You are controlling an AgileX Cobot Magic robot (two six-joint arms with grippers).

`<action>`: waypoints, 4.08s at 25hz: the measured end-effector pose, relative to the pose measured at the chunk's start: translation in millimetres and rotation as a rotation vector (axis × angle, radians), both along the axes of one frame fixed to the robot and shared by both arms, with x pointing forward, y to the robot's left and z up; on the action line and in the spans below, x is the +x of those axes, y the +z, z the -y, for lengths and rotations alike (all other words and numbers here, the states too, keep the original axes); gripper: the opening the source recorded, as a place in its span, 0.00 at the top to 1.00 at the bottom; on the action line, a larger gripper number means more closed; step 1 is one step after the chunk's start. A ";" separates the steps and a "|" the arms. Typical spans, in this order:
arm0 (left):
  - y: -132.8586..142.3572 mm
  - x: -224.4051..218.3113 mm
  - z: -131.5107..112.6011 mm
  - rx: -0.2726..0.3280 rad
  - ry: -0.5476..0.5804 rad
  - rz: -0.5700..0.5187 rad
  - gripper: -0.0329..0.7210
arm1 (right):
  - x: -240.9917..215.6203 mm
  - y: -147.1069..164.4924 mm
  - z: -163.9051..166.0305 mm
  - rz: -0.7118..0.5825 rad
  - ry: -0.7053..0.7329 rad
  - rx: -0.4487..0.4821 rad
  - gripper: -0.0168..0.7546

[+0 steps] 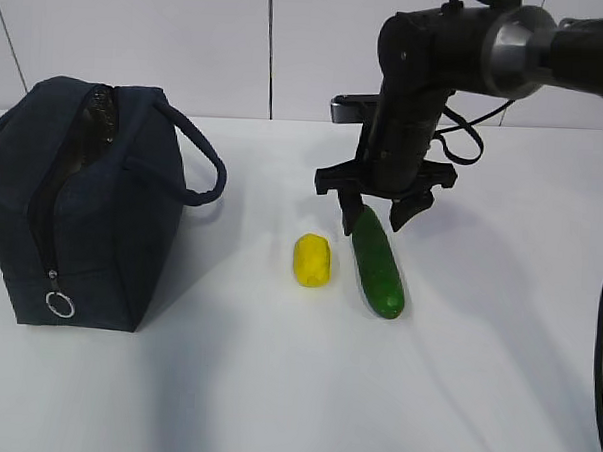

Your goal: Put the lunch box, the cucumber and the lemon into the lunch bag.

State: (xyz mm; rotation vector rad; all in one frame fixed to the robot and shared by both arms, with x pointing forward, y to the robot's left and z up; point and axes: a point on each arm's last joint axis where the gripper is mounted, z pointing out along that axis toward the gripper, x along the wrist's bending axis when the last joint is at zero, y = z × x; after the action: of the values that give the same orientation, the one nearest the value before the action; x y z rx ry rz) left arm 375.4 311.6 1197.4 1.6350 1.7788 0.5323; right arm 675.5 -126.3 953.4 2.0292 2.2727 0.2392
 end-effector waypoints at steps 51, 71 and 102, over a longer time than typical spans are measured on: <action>0.1 0.1 0.4 -0.005 -0.002 0.002 0.48 | 1.5 -55.0 4.2 -0.133 0.008 -0.096 0.35; -1.2 -0.7 -3.9 0.042 0.019 -0.013 0.52 | 7.2 -33.4 1.2 -0.122 0.015 -0.084 0.54; -98.6 150.3 -16.7 -0.325 -0.213 -0.236 0.57 | -30.4 131.7 -87.4 0.120 0.234 0.907 0.54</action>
State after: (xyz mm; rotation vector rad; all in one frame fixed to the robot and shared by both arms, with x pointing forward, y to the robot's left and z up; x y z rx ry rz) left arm 525.6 328.3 1098.8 1.6768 1.7174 -0.0496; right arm 645.1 -38.9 1085.1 1.9121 2.5671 1.6045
